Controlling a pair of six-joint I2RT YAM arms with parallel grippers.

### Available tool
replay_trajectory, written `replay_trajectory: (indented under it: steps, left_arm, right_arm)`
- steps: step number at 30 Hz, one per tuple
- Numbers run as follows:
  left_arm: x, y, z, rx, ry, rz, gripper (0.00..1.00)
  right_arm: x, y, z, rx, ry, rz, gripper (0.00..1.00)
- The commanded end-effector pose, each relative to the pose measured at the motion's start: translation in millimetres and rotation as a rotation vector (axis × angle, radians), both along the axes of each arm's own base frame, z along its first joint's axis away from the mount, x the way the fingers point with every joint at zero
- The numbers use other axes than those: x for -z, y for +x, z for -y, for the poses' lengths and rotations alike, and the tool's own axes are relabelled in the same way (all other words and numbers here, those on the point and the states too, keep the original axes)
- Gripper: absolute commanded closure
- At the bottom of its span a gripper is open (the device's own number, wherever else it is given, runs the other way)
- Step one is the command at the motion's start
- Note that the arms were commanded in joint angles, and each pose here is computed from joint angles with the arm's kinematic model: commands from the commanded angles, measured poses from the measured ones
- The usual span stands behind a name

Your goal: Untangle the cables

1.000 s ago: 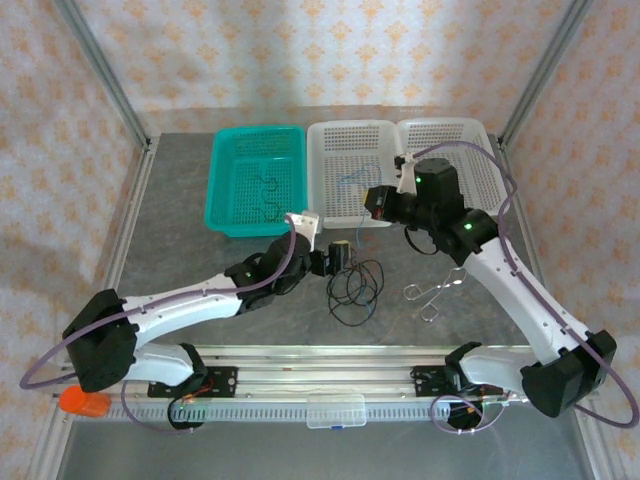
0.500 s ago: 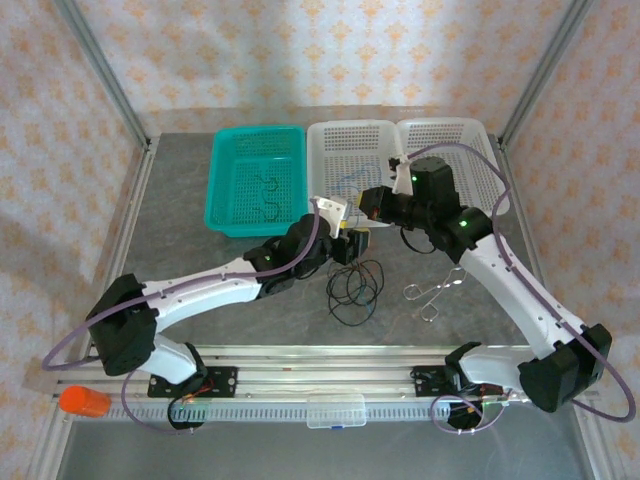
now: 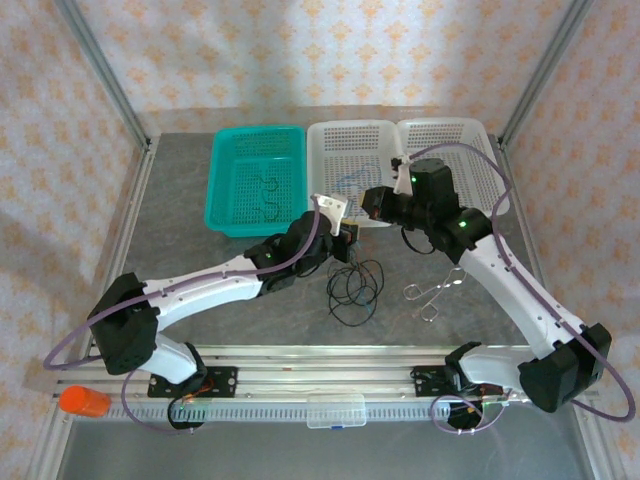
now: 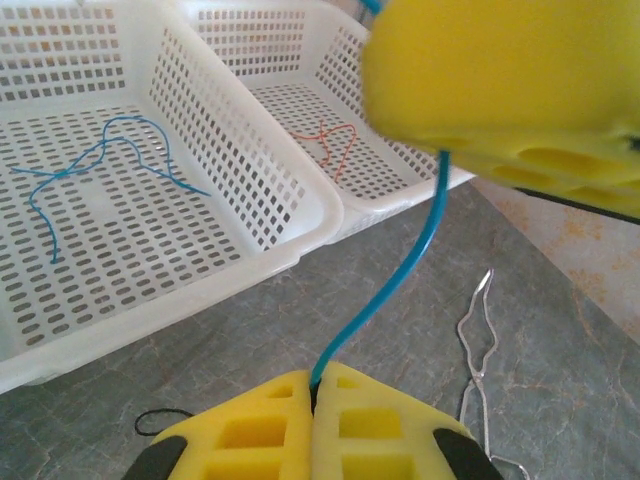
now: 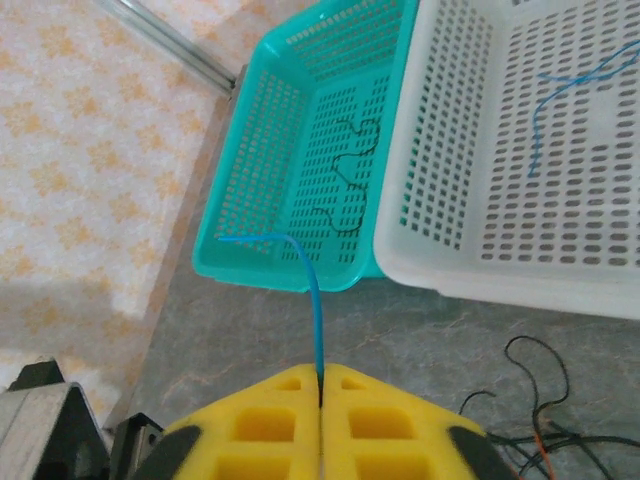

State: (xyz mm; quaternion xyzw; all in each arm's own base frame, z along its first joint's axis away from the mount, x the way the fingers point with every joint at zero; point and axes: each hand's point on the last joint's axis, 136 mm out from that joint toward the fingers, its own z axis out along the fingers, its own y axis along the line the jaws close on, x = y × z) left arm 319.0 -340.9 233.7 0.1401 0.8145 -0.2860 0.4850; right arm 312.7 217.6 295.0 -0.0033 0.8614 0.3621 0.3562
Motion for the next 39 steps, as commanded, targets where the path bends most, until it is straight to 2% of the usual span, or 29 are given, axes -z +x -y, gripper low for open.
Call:
replay_trajectory:
  steps: [1, 5, 6, 8, 11, 13, 16, 20, 25, 35, 39]
  left_arm:
    - [-32.8, 4.5, -5.7, 0.007, -0.089, 0.014, 1.0]
    - [-35.1, 7.3, -5.4, 0.046, -0.123, -0.014, 1.0]
    - [-36.0, 8.3, -6.4, 0.052, -0.134, -0.02, 1.0]
    - [-38.7, 10.8, -10.0, 0.059, -0.155, -0.028, 1.0]
    - [-46.0, 13.2, -14.2, 0.072, -0.193, -0.032, 1.0]
    - [-48.2, 13.9, -16.2, 0.074, -0.198, -0.033, 1.0]
    - [-50.8, 13.7, -17.2, 0.08, -0.207, -0.033, 1.0]
    - [-53.5, 12.6, -16.2, 0.092, -0.216, -0.035, 1.0]
    - [-56.2, 10.5, -15.6, 0.103, -0.223, -0.031, 1.0]
    - [-62.1, 6.2, -16.1, 0.12, -0.231, -0.018, 1.0]
    - [-64.7, 4.7, -14.4, 0.134, -0.234, -0.014, 1.0]
  right_arm:
    - [-29.0, 6.6, 21.7, 0.098, -0.008, 0.149, 0.66]
    - [-38.0, 9.1, 52.7, 0.255, -0.026, 0.252, 0.22]
    - [-36.3, 9.4, 61.1, 0.298, -0.036, 0.262, 0.18]
    - [-31.2, 7.9, 72.0, 0.35, -0.036, 0.289, 0.17]
    - [-29.0, -3.2, 73.3, 0.313, -0.042, 0.343, 0.1]
    - [-21.1, -6.9, 78.6, 0.33, -0.048, 0.337, 0.12]
    - [10.7, -9.8, 67.6, 0.251, -0.092, 0.272, 0.16]
    - [45.8, -12.1, 43.2, 0.16, -0.021, 0.155, 0.19]
    - [50.9, -12.3, 23.6, 0.111, 0.098, 0.112, 0.19]
    - [88.9, -1.6, 16.4, 0.141, 0.093, -0.003, 0.21]
    - [104.7, -1.4, 2.6, 0.094, 0.122, -0.067, 0.21]
